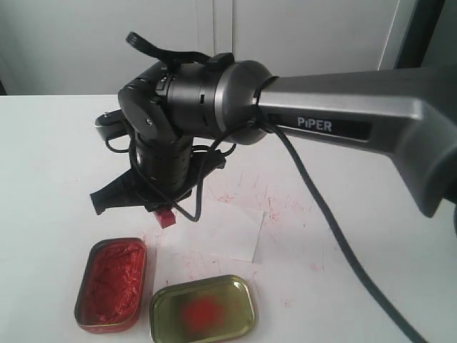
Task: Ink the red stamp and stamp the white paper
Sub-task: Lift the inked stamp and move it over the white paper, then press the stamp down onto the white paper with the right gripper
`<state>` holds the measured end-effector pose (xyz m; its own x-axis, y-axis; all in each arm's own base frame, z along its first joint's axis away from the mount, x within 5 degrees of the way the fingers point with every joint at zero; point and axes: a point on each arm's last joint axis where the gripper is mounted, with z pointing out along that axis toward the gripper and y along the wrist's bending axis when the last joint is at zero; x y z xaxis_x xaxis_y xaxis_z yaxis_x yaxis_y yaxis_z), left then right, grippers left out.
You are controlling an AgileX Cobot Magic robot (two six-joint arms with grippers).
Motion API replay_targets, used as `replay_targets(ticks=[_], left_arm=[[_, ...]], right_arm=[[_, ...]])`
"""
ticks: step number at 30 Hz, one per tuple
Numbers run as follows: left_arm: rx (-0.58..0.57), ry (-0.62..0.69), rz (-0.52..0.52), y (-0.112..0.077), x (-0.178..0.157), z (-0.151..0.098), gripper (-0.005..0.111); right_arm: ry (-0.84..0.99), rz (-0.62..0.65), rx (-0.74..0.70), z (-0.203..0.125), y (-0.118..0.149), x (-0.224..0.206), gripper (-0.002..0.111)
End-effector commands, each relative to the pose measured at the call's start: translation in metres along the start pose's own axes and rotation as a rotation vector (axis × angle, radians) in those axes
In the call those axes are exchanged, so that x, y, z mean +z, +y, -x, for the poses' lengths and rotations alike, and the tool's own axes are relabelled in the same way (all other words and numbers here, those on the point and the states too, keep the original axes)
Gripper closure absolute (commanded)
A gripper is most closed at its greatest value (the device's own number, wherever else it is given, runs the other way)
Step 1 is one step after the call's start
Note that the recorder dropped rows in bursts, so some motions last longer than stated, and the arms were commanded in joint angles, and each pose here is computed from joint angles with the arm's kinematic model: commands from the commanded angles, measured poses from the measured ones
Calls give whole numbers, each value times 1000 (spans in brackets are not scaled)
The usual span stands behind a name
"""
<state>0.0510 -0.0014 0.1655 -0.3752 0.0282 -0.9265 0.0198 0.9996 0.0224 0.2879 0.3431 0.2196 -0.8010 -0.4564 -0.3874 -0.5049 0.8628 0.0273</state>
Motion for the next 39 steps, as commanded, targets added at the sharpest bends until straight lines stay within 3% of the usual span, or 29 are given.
replay_targets(ticks=[1,12,20,28,39], left_arm=[[-3,0,1,0,0,-1,107],[-3,0,1,0,0,-1,107],[-3,0,1,0,0,-1,107],[-3,0,1,0,0,-1,107],[-3,0,1,0,0,-1,107]], right_arm=[[14,-1,18,4,-17,-4,108],[32,37,89,12,-47,0,108],[-2,84,145,-4,-55,20,108],[-5,53,94,-20,-66,35,108],[-53,28,-37,-17,-68,40,108]])
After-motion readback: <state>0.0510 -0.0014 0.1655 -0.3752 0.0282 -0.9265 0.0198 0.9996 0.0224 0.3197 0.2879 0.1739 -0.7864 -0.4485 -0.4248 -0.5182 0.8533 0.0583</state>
